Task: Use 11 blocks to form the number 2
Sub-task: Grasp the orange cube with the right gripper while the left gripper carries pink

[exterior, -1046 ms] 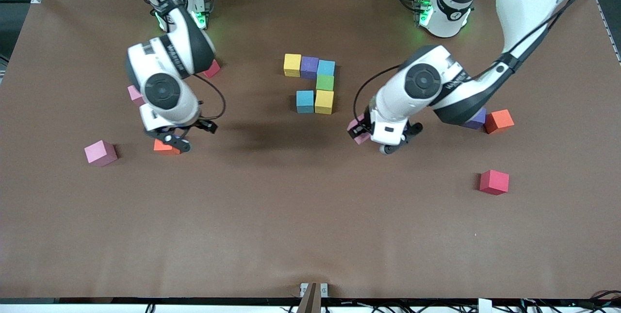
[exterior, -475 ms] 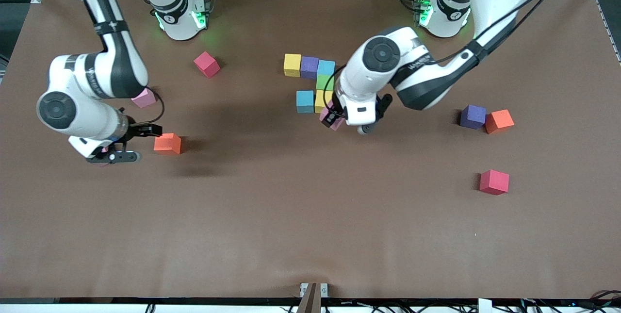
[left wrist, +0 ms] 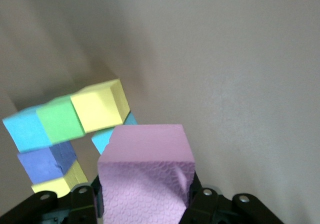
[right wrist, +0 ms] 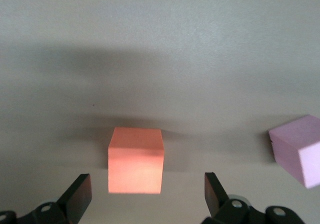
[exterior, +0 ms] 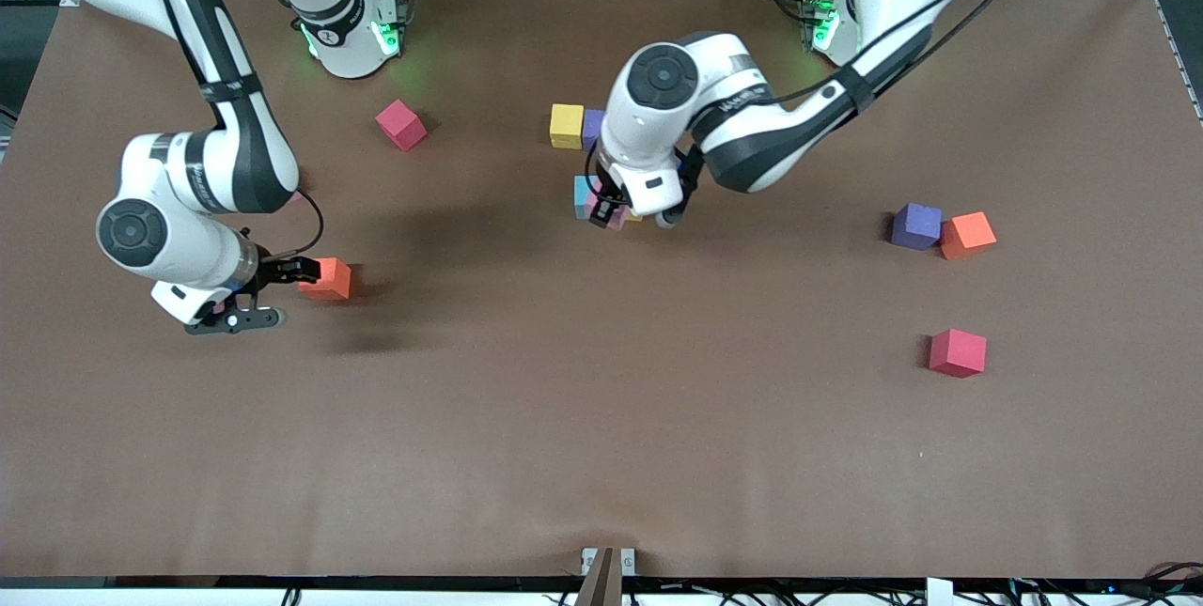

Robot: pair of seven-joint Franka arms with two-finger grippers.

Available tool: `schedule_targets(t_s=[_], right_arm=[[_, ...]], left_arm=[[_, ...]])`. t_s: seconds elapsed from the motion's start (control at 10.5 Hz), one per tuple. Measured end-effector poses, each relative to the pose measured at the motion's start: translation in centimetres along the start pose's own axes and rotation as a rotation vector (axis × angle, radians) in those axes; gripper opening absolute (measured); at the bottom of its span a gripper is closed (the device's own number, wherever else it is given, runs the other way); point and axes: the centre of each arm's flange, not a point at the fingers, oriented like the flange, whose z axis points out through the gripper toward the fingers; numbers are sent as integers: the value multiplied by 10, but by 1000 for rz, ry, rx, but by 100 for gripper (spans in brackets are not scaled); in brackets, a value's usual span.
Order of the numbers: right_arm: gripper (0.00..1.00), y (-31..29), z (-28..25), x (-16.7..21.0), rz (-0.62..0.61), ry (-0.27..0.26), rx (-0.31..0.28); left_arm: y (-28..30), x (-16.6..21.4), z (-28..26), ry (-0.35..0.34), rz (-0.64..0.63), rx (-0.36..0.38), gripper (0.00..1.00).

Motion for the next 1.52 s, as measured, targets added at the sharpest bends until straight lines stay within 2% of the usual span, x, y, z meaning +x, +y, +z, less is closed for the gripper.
schedule_targets(t_s=[0.19,0.38,0.57,0.76,0.95,1.24,1.52], right_arm=[[100,-3,37,-7,-6,17,-2],[100,-1,56,-11,5,2,4],[100,3,59,-12,47,3,62],[100,2,60,-13,58,4,96],[100,2,60,-12,58,5,99],[100,2,62,-13,56,-1,99],[100,0,82,-15,53,-35,98]], left_arm=[[-6,-23,1,-5,-70,-8,61],[-11,-37,2,-22,-140,-22,62],[-17,-49,8,-22,-178,-21,62],[-20,-57,14,-33,-219,-24,62],[-19,-61,28,-34,-270,-38,62],[-32,-81,52,-14,-278,-40,62],[-36,-89,59,-16,-277,-46,62]])
